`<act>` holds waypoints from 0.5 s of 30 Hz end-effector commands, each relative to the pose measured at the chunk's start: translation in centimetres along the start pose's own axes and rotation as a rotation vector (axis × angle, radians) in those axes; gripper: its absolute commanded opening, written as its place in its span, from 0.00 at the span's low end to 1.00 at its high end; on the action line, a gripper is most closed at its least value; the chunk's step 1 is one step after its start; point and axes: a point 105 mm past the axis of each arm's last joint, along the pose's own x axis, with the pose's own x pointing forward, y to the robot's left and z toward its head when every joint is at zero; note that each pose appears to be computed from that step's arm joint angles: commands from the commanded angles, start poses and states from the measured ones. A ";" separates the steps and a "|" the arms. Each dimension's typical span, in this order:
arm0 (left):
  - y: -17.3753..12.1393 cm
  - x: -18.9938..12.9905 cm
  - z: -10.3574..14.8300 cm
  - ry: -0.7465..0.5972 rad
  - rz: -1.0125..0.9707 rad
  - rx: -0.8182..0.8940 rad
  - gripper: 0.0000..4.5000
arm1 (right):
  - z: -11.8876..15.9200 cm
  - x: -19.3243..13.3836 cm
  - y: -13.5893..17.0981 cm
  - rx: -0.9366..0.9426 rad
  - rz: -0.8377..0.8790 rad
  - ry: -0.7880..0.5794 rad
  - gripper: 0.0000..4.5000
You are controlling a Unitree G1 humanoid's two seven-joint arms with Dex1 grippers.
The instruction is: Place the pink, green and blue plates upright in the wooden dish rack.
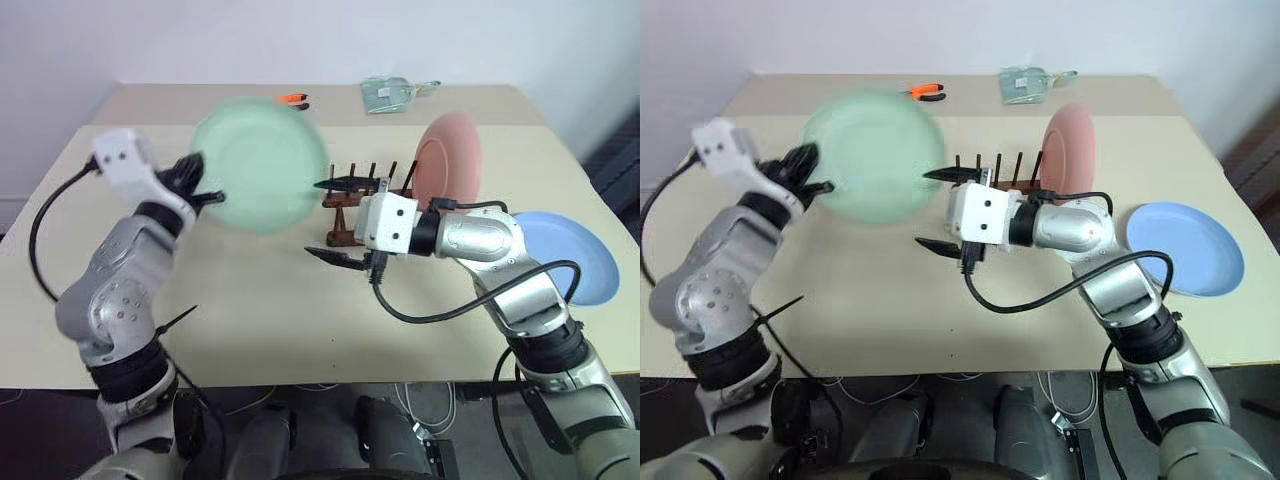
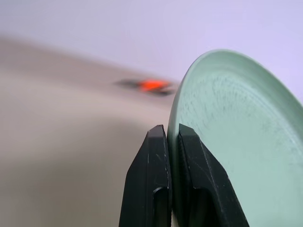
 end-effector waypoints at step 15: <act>0.7 0.2 5.3 -0.230 0.048 -0.248 0.57 | -2.7 0.0 -1.8 -0.222 -0.157 0.114 0.00</act>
